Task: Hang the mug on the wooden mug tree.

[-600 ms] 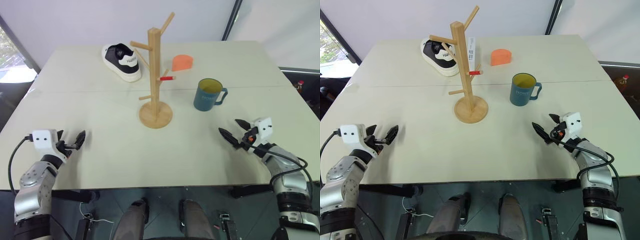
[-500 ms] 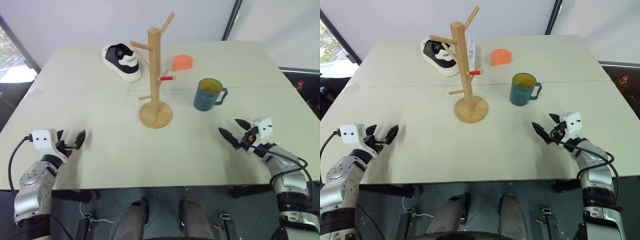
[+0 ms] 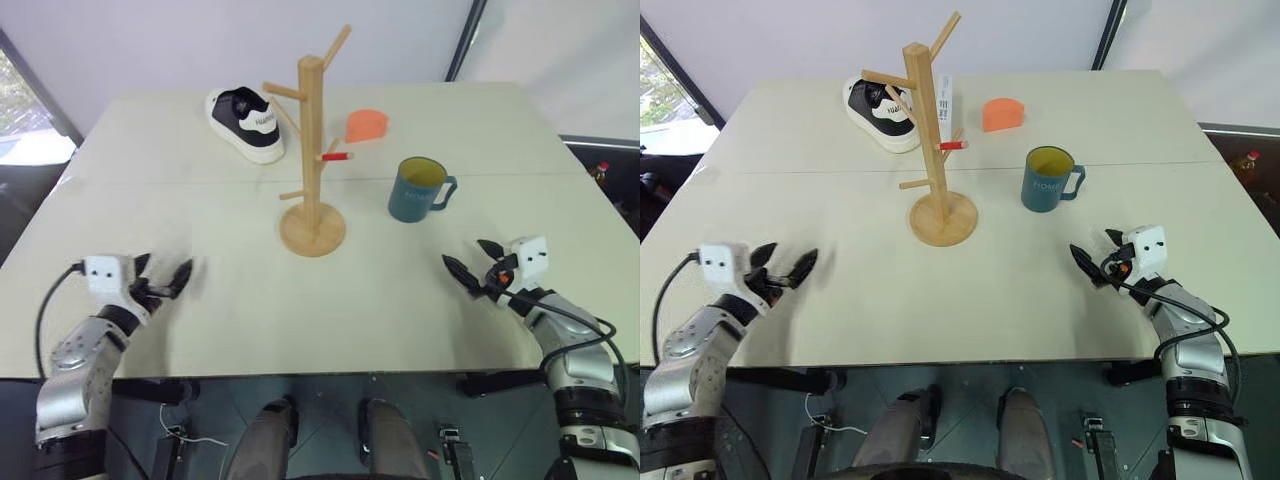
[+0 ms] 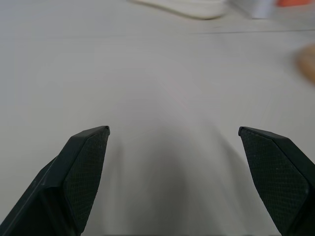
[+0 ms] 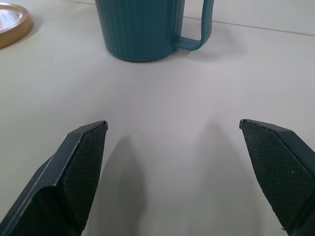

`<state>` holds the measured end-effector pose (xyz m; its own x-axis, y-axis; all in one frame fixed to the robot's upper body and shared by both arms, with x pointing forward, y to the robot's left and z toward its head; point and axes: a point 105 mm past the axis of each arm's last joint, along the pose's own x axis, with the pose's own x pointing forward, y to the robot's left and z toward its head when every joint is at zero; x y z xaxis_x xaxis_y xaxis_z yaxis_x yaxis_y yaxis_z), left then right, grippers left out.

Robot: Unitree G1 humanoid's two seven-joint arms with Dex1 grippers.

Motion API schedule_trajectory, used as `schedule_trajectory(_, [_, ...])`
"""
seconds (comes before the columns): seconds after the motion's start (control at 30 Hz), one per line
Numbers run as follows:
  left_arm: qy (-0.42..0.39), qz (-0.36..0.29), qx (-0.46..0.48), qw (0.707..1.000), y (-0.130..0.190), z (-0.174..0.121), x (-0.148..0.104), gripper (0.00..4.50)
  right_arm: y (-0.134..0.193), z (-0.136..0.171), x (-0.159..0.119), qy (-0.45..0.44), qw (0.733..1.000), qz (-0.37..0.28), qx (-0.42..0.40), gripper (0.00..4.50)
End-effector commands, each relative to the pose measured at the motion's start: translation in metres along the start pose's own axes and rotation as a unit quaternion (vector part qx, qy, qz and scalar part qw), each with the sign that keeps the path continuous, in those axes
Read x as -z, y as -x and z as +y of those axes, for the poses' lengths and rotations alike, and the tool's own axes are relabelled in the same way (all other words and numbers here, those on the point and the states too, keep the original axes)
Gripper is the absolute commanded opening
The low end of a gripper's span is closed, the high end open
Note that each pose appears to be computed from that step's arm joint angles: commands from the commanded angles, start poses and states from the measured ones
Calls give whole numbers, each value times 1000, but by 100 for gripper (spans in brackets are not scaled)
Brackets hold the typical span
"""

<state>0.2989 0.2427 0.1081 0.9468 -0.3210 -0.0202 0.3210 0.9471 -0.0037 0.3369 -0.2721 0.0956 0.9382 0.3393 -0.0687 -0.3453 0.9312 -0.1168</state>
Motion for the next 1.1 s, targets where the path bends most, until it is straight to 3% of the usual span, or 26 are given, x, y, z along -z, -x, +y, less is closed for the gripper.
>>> schedule_trajectory(0.03, [-8, -44, 117, 992, -7, -49, -25, 450, -1, -12, -21, 13, 999, -34, 34, 446])
schedule_trajectory(0.23, [-27, -50, 318, 946, -12, -139, -40, 450, -13, -22, -29, 30, 995, -45, 83, 446])
schedule_trajectory(0.37, [-38, -62, 359, 930, -18, -163, -51, 450, -29, -19, -33, 39, 994, -48, 89, 446])
schedule_trajectory(0.6, [-40, -85, 365, 926, -27, -172, -63, 450, -59, -21, -46, 35, 991, -65, 116, 446])
schedule_trajectory(1.1, [-44, -85, 348, 932, -25, -164, -63, 450, -95, -17, -48, 24, 991, -56, 118, 446])
